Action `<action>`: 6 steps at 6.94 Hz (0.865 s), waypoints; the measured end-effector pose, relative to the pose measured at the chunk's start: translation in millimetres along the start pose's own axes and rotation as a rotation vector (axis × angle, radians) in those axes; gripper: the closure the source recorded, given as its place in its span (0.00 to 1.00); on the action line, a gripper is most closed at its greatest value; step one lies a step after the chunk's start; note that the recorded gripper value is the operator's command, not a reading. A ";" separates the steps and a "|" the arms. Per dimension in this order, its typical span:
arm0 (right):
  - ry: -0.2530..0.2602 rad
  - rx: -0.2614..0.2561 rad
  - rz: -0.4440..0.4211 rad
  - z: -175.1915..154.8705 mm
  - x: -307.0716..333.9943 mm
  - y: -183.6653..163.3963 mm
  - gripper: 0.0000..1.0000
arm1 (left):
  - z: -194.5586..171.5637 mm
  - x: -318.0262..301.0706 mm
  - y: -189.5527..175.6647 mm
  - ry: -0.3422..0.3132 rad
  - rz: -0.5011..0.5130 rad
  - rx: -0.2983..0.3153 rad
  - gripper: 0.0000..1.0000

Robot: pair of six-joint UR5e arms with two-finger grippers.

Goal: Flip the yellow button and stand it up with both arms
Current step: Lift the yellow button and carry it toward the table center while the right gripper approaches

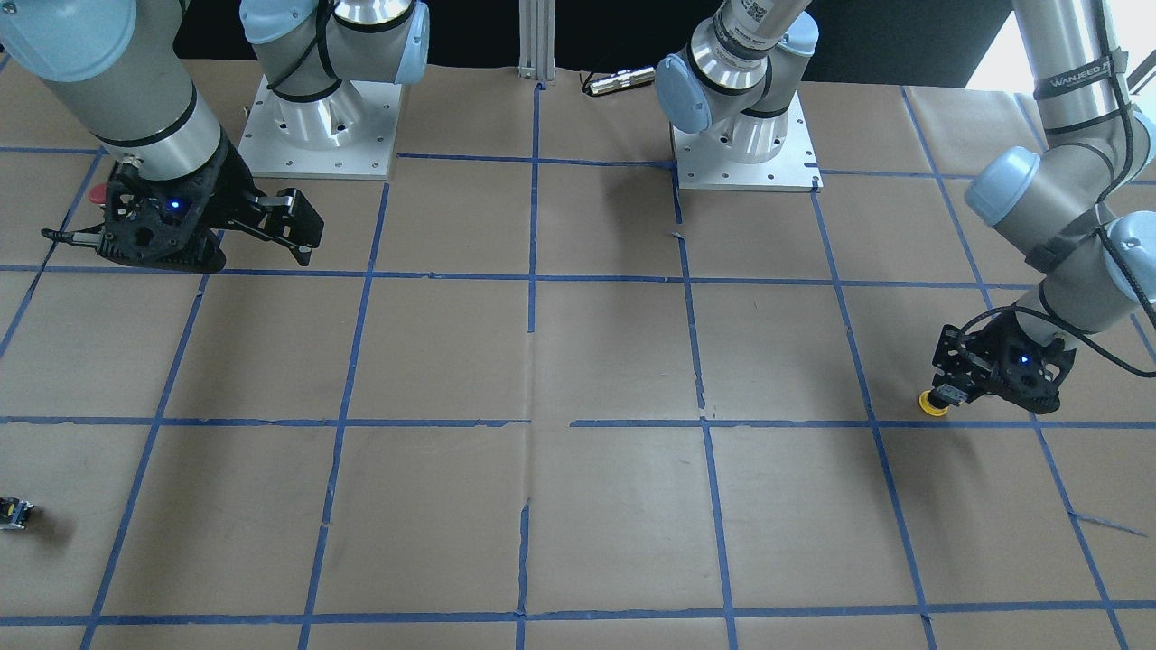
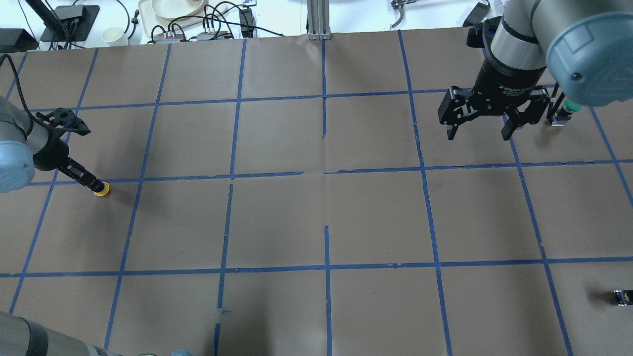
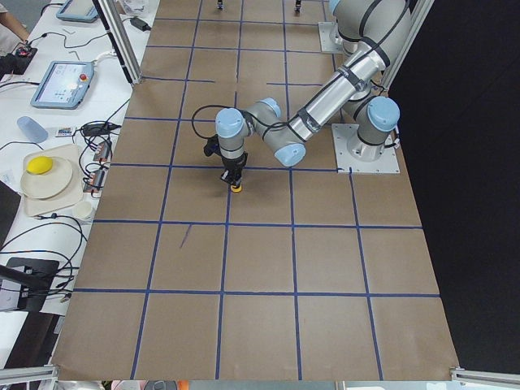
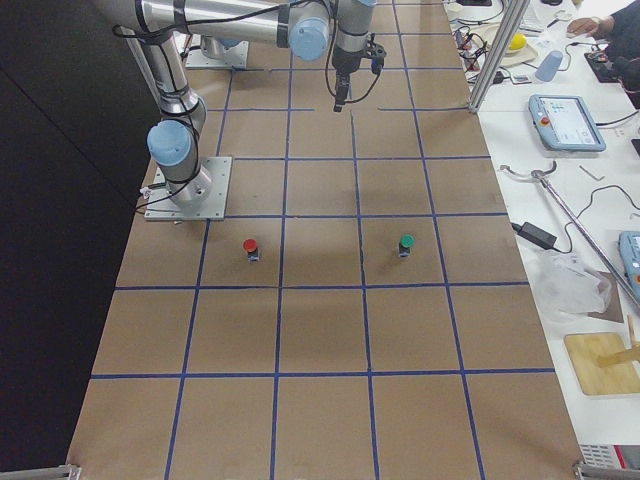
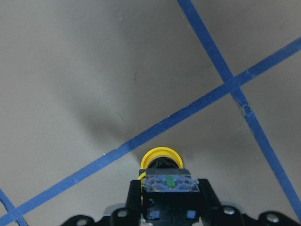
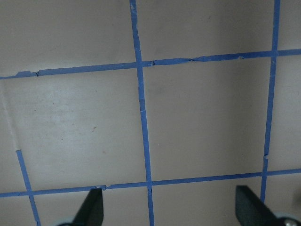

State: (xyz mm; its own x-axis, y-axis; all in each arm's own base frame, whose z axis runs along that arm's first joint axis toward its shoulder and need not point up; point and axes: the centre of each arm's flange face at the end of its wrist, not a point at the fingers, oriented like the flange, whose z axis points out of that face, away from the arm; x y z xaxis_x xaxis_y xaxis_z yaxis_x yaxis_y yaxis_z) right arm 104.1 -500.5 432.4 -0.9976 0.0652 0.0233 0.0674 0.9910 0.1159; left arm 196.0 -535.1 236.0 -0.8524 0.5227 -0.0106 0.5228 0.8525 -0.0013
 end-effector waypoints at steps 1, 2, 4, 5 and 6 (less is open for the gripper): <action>0.002 0.000 0.000 0.1 1.3 -0.3 0.00 | -11.9 -1.2 -7.6 0.002 0.009 0.014 0.90; 0.002 -0.001 -0.001 0.3 1.9 -0.7 0.00 | -27.1 3.9 -17.8 0.054 0.002 0.034 0.90; 0.003 0.024 0.015 -2.4 3.2 -4.0 0.00 | -65.6 38.7 -42.2 0.267 -0.101 0.086 0.92; -0.002 0.039 0.065 -4.6 5.7 -6.5 0.00 | -84.8 70.7 -57.9 0.400 -0.163 0.114 0.92; -0.025 0.047 0.161 -6.9 11.9 -10.0 0.00 | -98.0 105.1 -71.8 0.529 -0.225 0.131 0.92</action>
State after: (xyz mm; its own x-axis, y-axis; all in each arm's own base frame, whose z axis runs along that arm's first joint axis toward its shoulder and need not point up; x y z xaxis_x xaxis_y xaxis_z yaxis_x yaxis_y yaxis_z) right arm 91.7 -510.5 438.3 -0.9741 0.2259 0.0133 0.2263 0.9718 0.0660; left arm 68.1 -540.7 333.0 -0.8133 0.2897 0.5046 0.2965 0.9525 -0.0691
